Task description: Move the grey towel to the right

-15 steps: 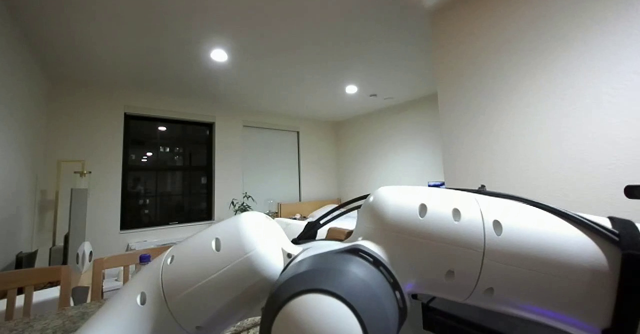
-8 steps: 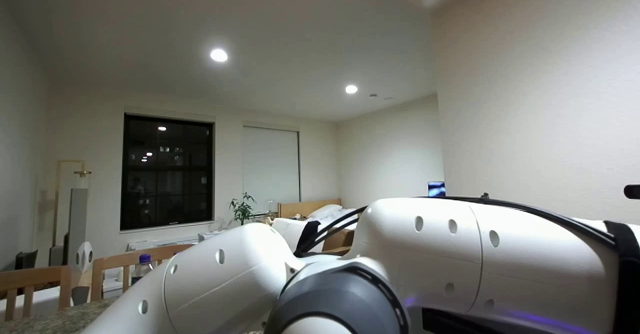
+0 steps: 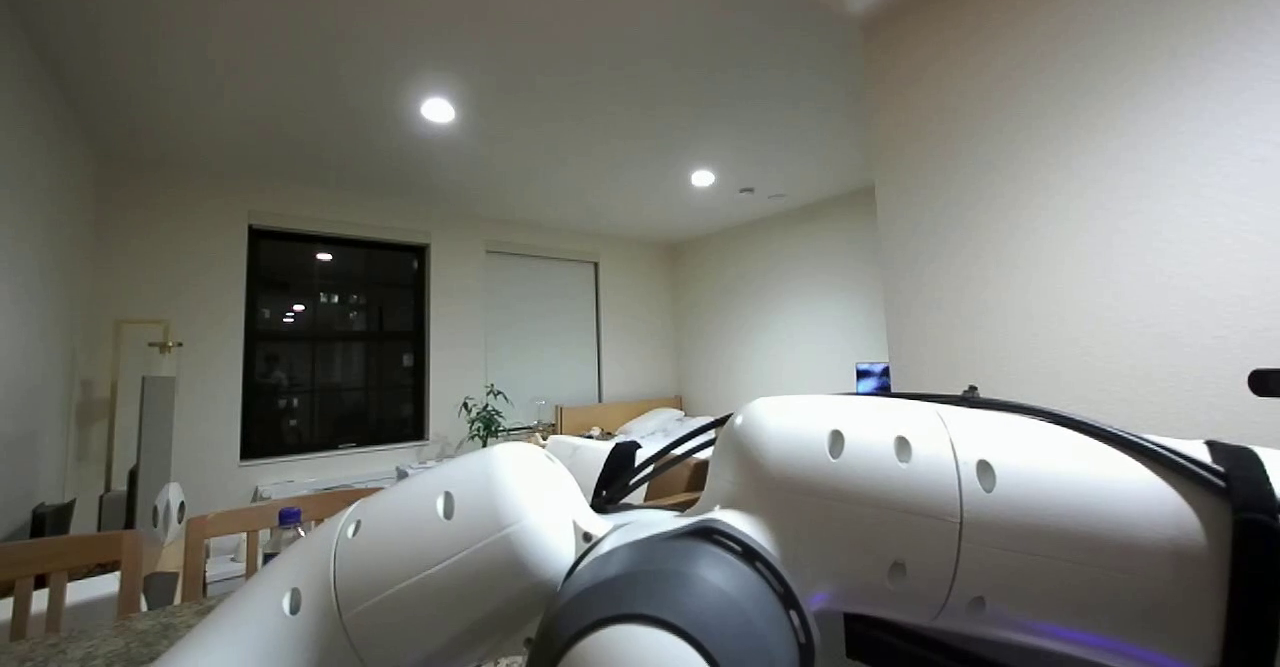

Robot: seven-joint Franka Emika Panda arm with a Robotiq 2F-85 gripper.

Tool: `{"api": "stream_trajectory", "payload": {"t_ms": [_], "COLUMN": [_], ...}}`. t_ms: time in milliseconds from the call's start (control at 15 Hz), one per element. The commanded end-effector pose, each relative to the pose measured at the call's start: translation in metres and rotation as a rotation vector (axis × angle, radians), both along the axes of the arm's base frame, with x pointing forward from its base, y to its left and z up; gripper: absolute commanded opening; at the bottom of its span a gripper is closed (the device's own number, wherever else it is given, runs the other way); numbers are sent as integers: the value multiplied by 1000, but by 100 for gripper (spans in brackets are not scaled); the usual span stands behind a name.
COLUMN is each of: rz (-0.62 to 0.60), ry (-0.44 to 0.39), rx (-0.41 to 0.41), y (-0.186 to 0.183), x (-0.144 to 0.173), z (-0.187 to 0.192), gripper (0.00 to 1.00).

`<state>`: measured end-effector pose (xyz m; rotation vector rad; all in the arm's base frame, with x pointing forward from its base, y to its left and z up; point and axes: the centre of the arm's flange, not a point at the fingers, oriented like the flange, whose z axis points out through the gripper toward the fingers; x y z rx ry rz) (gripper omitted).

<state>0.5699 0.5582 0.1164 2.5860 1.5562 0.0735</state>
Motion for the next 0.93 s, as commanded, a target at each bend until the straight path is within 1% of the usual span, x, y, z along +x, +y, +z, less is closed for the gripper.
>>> {"api": "stream_trajectory", "payload": {"t_ms": [0, 67, 267, 400, 867], "rz": [14, 7, -7, -15, -26], "ry": [82, 96, 124, 123, 55], "rx": [32, 47, 88, 119, 218], "y": [4, 3, -1, -2, 0], "x": [13, 13, 15, 16, 23], "z": [-1, 2, 14, 26, 93], "gripper": [8, 11, 11, 11, 10]}}
